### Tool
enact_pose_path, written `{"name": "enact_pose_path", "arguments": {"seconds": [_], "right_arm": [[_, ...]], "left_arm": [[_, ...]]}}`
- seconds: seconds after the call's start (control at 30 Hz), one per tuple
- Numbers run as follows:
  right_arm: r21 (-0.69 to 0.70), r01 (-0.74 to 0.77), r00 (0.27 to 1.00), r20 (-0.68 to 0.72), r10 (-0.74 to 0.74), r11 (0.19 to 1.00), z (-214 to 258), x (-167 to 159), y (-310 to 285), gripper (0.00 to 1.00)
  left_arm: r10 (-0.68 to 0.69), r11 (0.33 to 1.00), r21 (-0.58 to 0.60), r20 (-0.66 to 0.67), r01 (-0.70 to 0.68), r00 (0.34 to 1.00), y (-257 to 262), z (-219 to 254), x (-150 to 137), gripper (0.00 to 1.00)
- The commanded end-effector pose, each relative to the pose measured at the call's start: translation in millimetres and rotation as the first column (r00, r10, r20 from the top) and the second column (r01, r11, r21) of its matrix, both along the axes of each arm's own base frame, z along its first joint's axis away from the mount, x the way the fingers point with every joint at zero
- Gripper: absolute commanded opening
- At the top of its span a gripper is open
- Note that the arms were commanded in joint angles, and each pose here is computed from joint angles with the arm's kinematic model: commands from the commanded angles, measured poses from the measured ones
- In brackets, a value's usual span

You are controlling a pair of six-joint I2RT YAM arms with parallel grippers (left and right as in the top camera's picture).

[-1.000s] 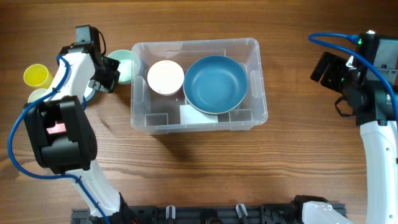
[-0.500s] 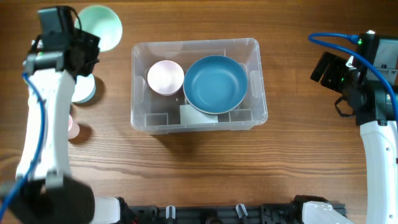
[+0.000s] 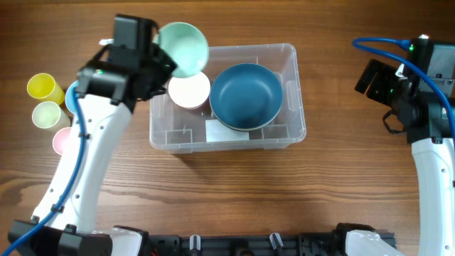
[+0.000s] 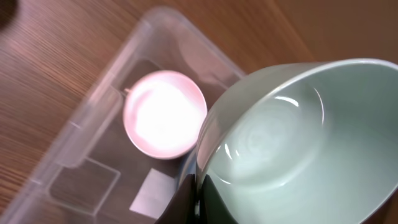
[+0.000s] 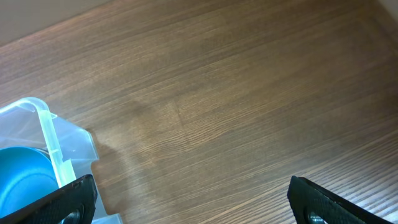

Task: Pack container
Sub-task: 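Lift the green cup and carry it over the container, then lower the green cup onto the pink cup and release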

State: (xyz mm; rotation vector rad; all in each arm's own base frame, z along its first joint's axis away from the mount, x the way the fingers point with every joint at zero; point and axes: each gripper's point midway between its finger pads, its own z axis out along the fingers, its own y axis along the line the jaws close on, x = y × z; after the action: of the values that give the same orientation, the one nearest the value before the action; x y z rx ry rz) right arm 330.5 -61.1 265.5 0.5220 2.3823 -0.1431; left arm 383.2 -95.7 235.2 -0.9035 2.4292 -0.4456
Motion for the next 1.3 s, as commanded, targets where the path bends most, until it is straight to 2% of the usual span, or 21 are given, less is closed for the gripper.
{"name": "enact_pose_path", "arguments": {"seconds": [0.0,0.17,0.6,0.73,0.9,1.27], "right_arm": [[-0.005,0.024,1.0,0.005,-0.024,1.0,2,2,-4,1.0],[-0.005,0.024,1.0,0.005,-0.024,1.0,2,2,-4,0.99],[-0.005,0.024,1.0,0.005,-0.024,1.0,2,2,-4,1.0],[-0.005,0.024,1.0,0.005,-0.024,1.0,2,2,-4,1.0],[-0.005,0.024,1.0,0.005,-0.024,1.0,2,2,-4,1.0],[-0.005,0.024,1.0,0.005,-0.024,1.0,2,2,-4,1.0]], "left_arm": [[-0.053,0.997,0.048,-0.043,0.056,0.998,-17,-17,-5,0.04],[0.068,0.997,0.056,-0.139,-0.061,0.988,-11,-42,-13,0.04],[0.172,0.985,0.063,-0.26,-0.162,0.95,-13,-91,-3,0.04],[0.222,0.975,0.05,-0.282,-0.217,0.933,-9,-101,1,0.08],[0.23,0.971,0.014,-0.292,-0.237,0.928,-5,-105,8,0.12],[0.233,0.97,0.015,-0.318,-0.241,0.919,-5,-123,14,0.13]]}}
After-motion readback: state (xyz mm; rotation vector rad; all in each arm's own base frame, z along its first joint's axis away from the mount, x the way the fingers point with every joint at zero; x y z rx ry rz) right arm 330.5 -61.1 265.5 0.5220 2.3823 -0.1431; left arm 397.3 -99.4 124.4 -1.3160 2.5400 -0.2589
